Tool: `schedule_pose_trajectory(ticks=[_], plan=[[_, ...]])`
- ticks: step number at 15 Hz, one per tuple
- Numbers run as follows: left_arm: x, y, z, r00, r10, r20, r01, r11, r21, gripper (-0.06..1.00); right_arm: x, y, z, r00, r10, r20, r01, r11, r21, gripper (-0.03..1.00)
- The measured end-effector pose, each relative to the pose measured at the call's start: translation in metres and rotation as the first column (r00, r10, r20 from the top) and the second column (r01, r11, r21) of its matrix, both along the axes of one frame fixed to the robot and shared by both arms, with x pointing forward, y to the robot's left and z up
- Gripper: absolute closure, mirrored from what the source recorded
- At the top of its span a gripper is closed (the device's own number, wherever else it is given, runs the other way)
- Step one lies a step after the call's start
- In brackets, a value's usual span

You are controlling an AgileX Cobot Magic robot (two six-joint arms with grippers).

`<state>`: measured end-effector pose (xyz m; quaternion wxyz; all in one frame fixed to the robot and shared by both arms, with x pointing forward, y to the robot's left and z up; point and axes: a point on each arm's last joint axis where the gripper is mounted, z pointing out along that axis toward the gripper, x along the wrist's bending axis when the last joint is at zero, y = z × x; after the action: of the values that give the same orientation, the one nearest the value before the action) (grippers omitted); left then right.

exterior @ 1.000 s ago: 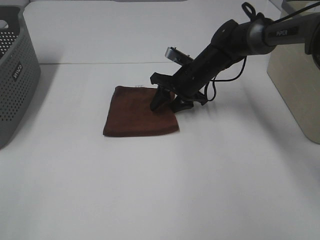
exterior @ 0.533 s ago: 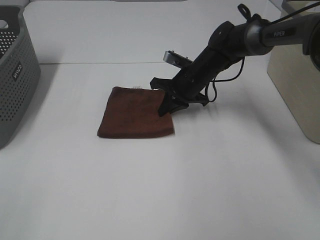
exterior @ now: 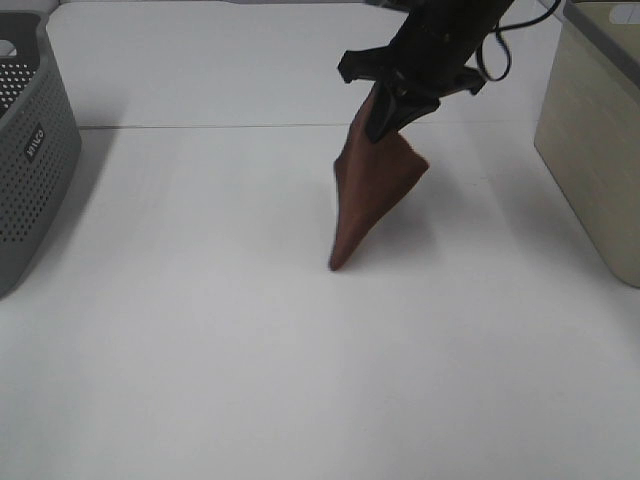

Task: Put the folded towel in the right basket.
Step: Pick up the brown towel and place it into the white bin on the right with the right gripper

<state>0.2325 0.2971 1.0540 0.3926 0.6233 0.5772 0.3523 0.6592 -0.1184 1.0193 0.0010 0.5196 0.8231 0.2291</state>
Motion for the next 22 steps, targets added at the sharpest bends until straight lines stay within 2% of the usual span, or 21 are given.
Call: schedule_pose_trajectory(ticks=[2, 5, 10, 13, 15, 16, 19, 22], plan=[[0.000, 0.000, 0.000, 1.000, 0.000, 0.000, 0.000, 1.000, 0.000, 0.07, -0.010, -0.017, 0.032, 0.997, -0.026, 0.074, 0.034, 0.992, -0.118, 0.96], [0.000, 0.000, 0.000, 1.000, 0.000, 0.000, 0.000, 1.000, 0.000, 0.07, -0.023, -0.043, 0.077, 0.970, -0.055, 0.236, 0.123, 0.951, -0.284, 0.96], [0.000, 0.000, 0.000, 1.000, 0.000, 0.000, 0.000, 1.000, 0.000, 0.07, -0.032, -0.069, 0.128, 0.902, -0.037, 0.429, 0.235, 0.878, -0.417, 0.96], [0.000, 0.000, 0.000, 1.000, 0.000, 0.000, 0.000, 1.000, 0.000, 0.07, -0.028, -0.089, 0.146, 0.882, -0.081, 0.465, 0.289, 0.871, -0.397, 0.96], [0.000, 0.000, 0.000, 1.000, 0.000, 0.000, 0.000, 1.000, 0.000, 0.07, -0.023, -0.129, 0.146, 0.889, -0.175, 0.424, 0.341, 0.869, -0.357, 0.96], [0.000, 0.000, 0.000, 1.000, 0.000, 0.000, 0.000, 1.000, 0.000, 0.07, -0.020, -0.169, 0.143, 0.887, -0.267, 0.376, 0.387, 0.875, -0.291, 0.96], [0.000, 0.000, 0.000, 1.000, 0.000, 0.000, 0.000, 1.000, 0.000, 0.07, -0.023, -0.232, 0.142, 0.844, -0.415, 0.340, 0.497, 0.843, -0.205, 0.96], [0.000, 0.000, 0.000, 1.000, 0.000, 0.000, 0.000, 1.000, 0.000, 0.07, -0.021, -0.269, 0.131, 0.818, -0.485, 0.309, 0.551, 0.815, -0.180, 0.96]])
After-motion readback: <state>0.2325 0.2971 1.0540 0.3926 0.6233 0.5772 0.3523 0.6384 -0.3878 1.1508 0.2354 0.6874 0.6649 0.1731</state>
